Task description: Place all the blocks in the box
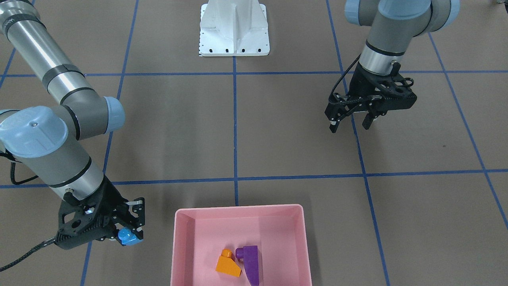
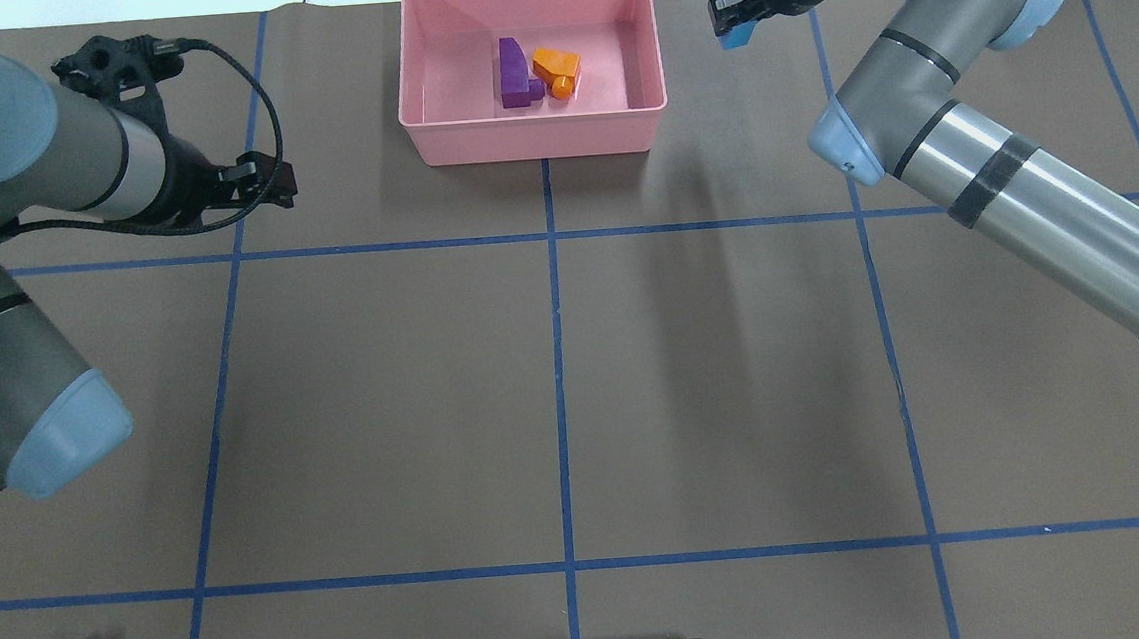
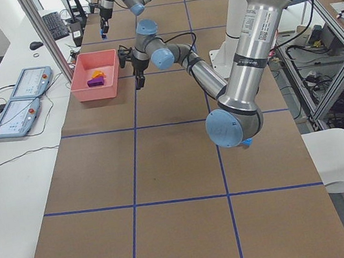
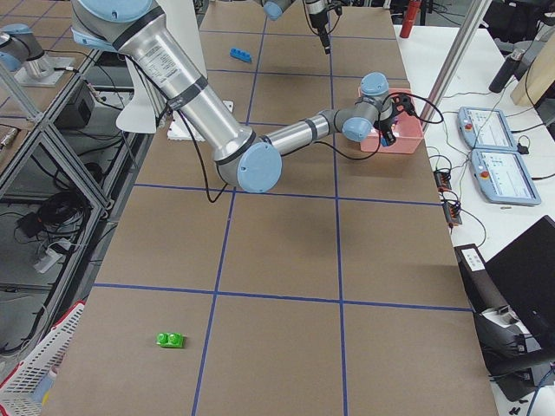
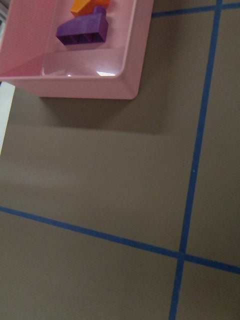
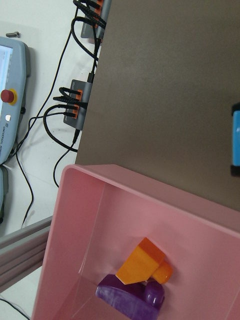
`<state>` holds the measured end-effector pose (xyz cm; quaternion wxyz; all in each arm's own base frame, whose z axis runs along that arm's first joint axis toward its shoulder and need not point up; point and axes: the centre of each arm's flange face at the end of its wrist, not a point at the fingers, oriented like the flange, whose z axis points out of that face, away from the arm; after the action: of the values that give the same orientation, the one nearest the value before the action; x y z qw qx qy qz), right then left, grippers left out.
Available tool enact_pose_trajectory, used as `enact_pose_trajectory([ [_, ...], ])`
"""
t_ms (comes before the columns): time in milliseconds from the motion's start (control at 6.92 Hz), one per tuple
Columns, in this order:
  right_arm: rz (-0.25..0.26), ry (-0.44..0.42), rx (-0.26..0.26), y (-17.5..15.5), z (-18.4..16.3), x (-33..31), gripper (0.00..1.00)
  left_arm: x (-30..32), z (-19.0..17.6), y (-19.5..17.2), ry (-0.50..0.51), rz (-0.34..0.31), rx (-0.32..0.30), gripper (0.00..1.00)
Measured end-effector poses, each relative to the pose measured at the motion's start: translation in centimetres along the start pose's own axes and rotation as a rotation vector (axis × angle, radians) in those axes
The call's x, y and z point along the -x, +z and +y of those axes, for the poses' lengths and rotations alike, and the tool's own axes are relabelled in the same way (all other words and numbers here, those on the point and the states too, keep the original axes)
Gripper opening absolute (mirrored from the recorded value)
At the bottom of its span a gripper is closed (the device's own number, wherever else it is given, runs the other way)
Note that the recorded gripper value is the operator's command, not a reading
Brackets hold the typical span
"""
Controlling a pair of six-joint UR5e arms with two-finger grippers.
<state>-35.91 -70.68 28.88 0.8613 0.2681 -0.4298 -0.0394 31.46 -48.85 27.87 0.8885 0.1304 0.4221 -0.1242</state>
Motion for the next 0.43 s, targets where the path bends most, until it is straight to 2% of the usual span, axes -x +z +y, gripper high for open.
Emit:
enact_pose_trajectory([
  [289, -0.024, 0.017, -0.019, -1.0, -1.1, 3.2, 0.00, 5.9, 3.4, -1.1, 0.116, -0.025, 0.077, 1.00],
  [433, -0.026, 0.037, -0.028, -0.2, -0.9, 5.8, 0.00, 8.5, 5.0, -1.5, 0.142, -0.038, 0.123, 1.00],
])
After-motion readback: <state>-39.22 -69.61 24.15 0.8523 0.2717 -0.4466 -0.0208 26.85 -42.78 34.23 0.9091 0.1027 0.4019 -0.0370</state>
